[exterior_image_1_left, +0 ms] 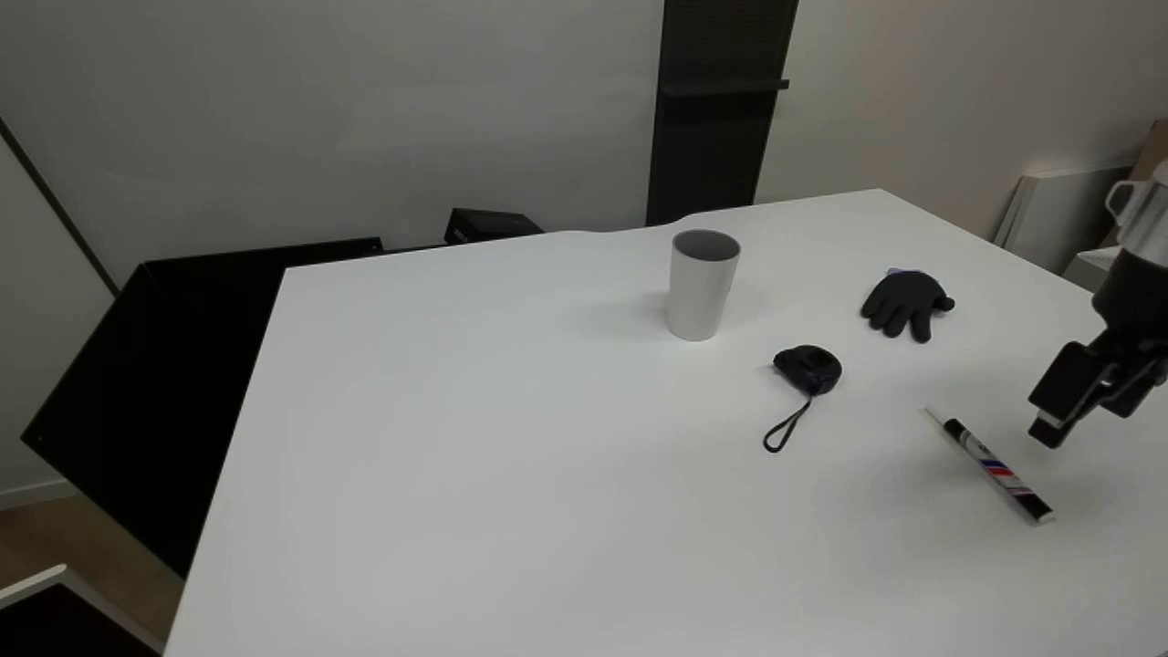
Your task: Put the marker in the mug
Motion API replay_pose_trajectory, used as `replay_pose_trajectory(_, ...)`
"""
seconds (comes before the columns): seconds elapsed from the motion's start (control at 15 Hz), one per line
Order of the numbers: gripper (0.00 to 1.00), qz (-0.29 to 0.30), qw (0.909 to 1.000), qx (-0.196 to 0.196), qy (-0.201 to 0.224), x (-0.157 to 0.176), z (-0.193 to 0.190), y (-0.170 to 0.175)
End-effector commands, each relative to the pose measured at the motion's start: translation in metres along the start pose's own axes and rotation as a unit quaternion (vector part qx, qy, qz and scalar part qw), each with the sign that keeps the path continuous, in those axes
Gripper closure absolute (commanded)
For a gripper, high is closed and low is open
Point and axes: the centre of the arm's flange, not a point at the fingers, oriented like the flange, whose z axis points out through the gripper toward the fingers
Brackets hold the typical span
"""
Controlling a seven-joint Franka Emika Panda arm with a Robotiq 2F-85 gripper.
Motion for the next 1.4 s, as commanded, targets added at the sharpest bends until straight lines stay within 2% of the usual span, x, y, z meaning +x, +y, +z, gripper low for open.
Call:
replay_pose_trajectory(0.0, 0.0, 0.006, 0.9999, -0.006, 0.007, -0.012, 0.016, -0.02)
replay_pose_trajectory(0.47, 0.0, 0.025, 0.9994, 0.006, 0.021, -0.024, 0.039, -0.041)
replay_pose_trajectory(1.33, 0.0, 0.088, 0.9955, 0.021, 0.029, -0.015, 0.061, -0.026)
